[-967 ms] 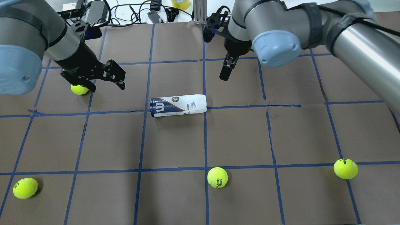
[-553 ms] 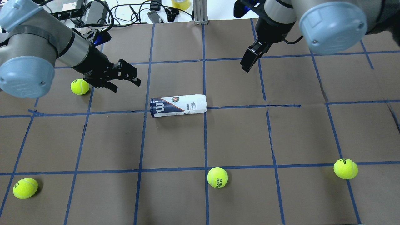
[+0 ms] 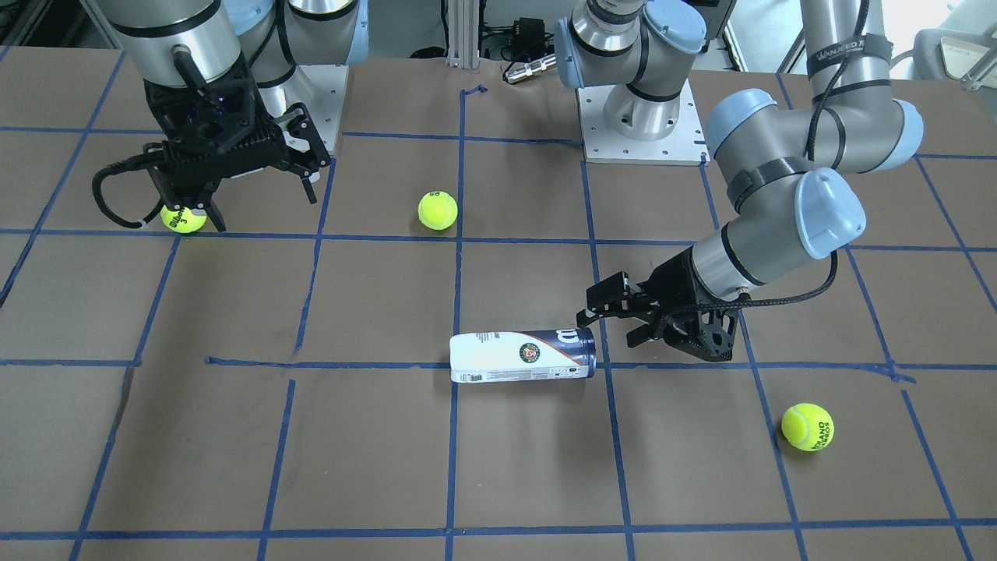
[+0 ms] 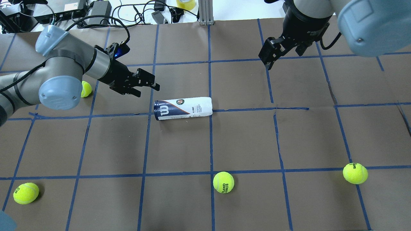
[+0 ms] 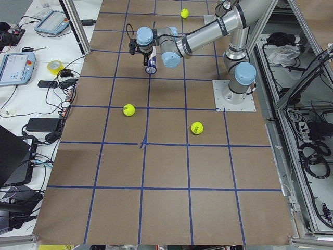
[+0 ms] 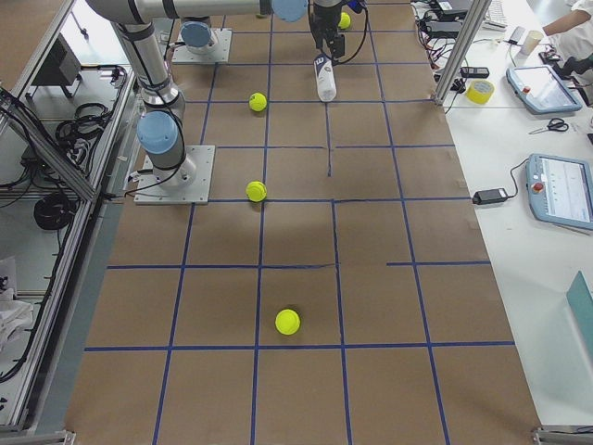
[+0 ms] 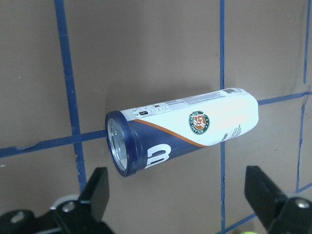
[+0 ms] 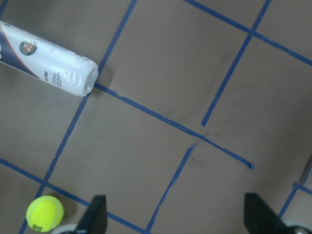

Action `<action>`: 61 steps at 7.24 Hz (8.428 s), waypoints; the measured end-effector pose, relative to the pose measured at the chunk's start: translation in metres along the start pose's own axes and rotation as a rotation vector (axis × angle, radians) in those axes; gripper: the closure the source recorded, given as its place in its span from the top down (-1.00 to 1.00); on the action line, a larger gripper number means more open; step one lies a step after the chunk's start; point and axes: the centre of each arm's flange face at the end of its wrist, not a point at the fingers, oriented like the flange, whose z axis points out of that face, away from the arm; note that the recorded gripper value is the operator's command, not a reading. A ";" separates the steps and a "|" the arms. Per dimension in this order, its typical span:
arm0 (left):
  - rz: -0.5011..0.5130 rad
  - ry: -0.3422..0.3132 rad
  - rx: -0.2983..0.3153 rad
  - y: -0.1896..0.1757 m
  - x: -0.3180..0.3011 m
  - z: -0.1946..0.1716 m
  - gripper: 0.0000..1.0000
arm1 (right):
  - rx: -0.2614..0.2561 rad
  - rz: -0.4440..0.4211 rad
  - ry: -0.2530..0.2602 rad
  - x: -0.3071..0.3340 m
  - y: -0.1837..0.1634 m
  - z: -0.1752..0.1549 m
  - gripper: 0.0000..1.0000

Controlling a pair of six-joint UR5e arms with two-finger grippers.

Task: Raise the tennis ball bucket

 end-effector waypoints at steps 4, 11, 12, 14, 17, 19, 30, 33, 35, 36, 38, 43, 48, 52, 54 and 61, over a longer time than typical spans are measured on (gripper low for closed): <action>0.015 0.026 -0.055 -0.005 -0.024 0.038 1.00 | -0.062 0.287 0.038 0.005 0.011 -0.001 1.00; -0.047 0.143 -0.099 0.001 -0.034 0.074 0.14 | -0.030 0.407 0.038 0.021 0.026 -0.021 1.00; -0.054 0.167 -0.095 0.001 -0.032 0.075 -0.33 | -0.032 0.407 0.038 0.021 0.026 -0.021 1.00; -0.060 0.179 -0.096 0.002 -0.031 0.076 -1.00 | -0.033 0.407 0.038 0.021 0.026 -0.021 1.00; -0.088 0.165 -0.094 -0.002 -0.031 0.071 -1.00 | -0.034 0.408 0.039 0.021 0.026 -0.021 1.00; -0.107 0.119 -0.108 -0.011 -0.029 0.057 -1.00 | -0.036 0.409 0.038 0.021 0.026 -0.021 1.00; -0.222 -0.252 -0.056 -0.079 0.043 -0.086 -1.00 | -0.027 0.417 0.024 0.020 0.025 -0.022 1.00; -0.047 -0.518 -0.089 -0.086 0.097 -0.088 -1.00 | -0.022 0.419 0.012 0.020 0.025 -0.023 1.00; 0.063 -0.653 -0.111 -0.088 0.130 -0.078 -1.00 | -0.021 0.419 0.011 0.020 0.024 -0.023 1.00; 0.126 -0.720 -0.121 -0.090 0.144 -0.067 -1.00 | -0.021 0.419 0.011 0.020 0.024 -0.023 1.00; 0.207 -0.793 -0.113 -0.099 0.164 -0.045 -1.00 | -0.023 0.420 0.011 0.020 0.025 -0.023 1.00; 0.267 -0.851 -0.091 -0.108 0.182 0.000 0.05 | -0.029 0.420 0.011 0.020 0.025 -0.021 1.00; 0.308 -0.840 -0.071 -0.091 0.215 -0.006 1.00 | -0.032 0.420 0.011 0.020 0.025 -0.021 1.00; 0.269 -0.745 -0.010 -0.076 0.235 -0.035 1.00 | -0.032 0.420 0.012 0.020 0.025 -0.021 1.00; 0.200 -0.629 0.015 -0.079 0.220 -0.063 1.00 | -0.031 0.420 0.012 0.020 0.025 -0.021 1.00; -0.014 -0.525 0.026 -0.025 0.122 -0.194 1.00 | -0.028 0.420 0.011 0.020 0.026 -0.022 1.00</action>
